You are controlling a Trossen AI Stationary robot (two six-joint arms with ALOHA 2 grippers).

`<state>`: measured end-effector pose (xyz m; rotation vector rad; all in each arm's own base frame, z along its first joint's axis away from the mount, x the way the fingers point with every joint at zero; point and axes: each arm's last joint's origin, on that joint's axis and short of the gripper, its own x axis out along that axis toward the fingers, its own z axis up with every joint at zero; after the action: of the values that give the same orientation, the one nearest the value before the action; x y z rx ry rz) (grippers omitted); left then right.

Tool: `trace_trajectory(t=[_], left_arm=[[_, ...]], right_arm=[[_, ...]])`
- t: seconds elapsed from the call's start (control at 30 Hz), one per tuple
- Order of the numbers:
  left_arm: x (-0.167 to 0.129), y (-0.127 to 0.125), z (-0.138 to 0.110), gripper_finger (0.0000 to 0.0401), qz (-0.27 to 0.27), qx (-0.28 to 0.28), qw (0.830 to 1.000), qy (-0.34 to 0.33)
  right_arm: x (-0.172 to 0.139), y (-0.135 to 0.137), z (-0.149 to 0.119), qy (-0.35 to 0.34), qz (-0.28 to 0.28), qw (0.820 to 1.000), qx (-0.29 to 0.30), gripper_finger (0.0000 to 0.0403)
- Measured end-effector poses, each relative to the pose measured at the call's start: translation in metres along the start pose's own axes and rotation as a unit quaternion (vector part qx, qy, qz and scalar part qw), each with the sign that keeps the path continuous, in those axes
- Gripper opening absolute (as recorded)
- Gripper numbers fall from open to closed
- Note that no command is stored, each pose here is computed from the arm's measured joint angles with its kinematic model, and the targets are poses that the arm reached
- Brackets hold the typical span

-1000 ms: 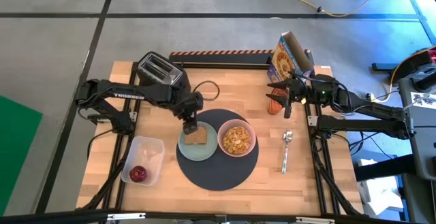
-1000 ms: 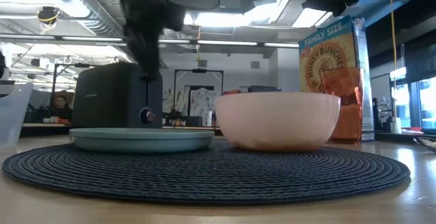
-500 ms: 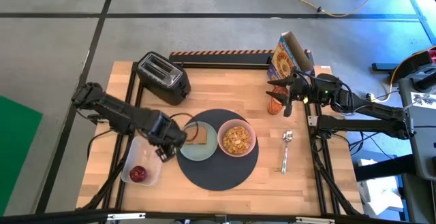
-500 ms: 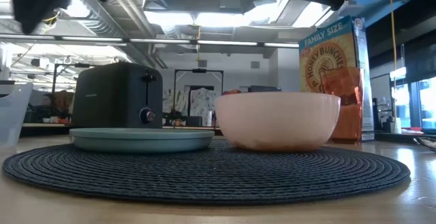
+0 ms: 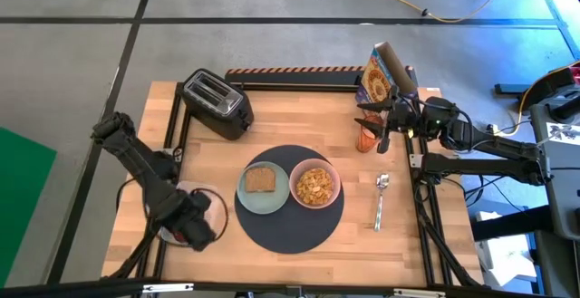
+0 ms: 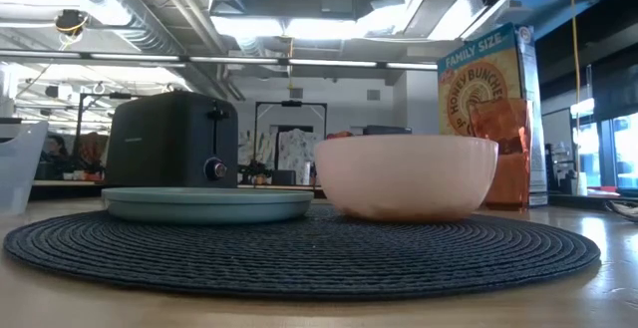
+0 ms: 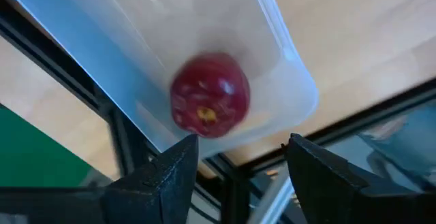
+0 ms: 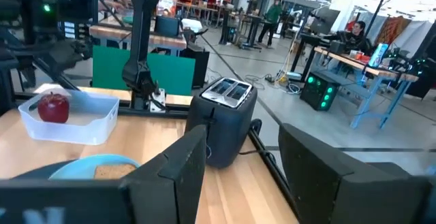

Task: Arrange a breakfast setting
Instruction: Put the apple on the blue plate

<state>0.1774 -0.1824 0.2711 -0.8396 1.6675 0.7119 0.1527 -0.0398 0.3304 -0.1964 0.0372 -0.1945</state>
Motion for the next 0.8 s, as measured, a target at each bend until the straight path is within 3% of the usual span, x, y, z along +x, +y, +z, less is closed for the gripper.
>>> trace_trajectory(t=[0.13,0.43,0.63,0.8], left_arm=[[0.003,0.002,-0.011,0.0202,-0.001,-0.02,1.0,-0.022],[0.006,0.011,-0.02,0.0199,0.028,-0.005,0.998,-0.059],[0.017,0.013,-0.019,0.0199,0.037,-0.007,0.998,-0.057],[0.041,0.011,-0.016,0.0199,0.028,0.024,0.999,-0.01]], right_arm=[[0.0,0.0,-0.001,0.006,0.001,1.0,-0.009,0.0174],[0.0,0.0,-0.001,0.007,0.001,1.0,-0.008,0.0174],[0.0,0.001,-0.004,0.018,0.004,1.0,0.005,0.0174],[0.0,0.001,-0.003,0.016,0.015,1.0,0.009,0.0174]])
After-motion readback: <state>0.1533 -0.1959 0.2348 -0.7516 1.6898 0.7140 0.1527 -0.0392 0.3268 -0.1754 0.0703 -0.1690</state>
